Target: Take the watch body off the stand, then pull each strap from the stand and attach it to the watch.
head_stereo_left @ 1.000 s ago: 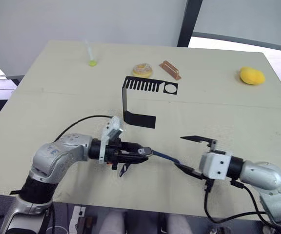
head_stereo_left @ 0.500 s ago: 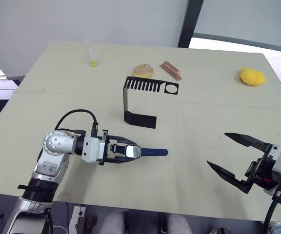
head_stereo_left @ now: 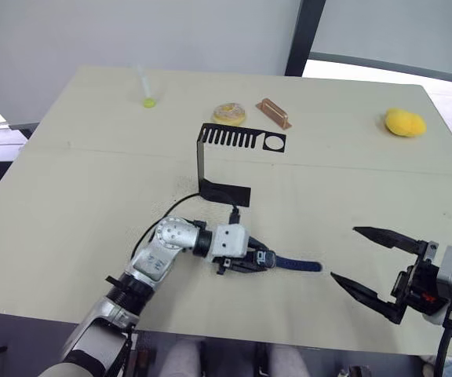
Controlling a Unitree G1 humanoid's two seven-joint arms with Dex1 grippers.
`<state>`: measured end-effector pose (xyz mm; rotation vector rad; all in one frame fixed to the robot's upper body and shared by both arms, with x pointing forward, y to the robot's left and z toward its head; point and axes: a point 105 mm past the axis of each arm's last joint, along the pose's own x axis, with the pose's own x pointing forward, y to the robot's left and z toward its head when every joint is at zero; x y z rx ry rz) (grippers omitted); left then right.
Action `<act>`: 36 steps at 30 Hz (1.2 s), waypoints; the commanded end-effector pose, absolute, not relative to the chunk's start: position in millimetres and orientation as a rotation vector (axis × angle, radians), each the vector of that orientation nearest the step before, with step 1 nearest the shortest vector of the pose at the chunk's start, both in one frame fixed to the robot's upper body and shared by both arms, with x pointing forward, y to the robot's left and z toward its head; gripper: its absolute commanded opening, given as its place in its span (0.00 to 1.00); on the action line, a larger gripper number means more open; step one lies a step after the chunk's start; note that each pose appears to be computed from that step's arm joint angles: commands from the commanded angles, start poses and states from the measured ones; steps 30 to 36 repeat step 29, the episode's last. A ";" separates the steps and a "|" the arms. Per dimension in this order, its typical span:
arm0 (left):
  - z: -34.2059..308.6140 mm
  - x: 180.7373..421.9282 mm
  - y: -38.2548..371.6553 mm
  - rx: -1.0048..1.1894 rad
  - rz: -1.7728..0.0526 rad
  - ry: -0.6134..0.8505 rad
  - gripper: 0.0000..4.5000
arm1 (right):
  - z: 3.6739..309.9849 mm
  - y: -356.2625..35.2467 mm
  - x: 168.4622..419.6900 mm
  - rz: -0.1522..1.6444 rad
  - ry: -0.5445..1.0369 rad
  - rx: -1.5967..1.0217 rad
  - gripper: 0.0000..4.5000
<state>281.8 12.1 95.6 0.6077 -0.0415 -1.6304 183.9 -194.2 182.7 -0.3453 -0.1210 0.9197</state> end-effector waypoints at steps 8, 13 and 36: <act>107.3 287.6 23.1 0.526 -1.577 -0.020 0.66 | 158.2 -207.1 178.9 0.971 -0.099 -0.335 1.00; 142.2 277.1 95.9 0.496 -1.451 -0.131 0.99 | 161.5 -251.2 185.5 0.976 -0.035 -0.466 1.00; 156.6 275.7 294.9 0.633 -0.675 0.044 0.99 | 183.4 -349.9 209.3 0.755 0.013 -0.649 1.00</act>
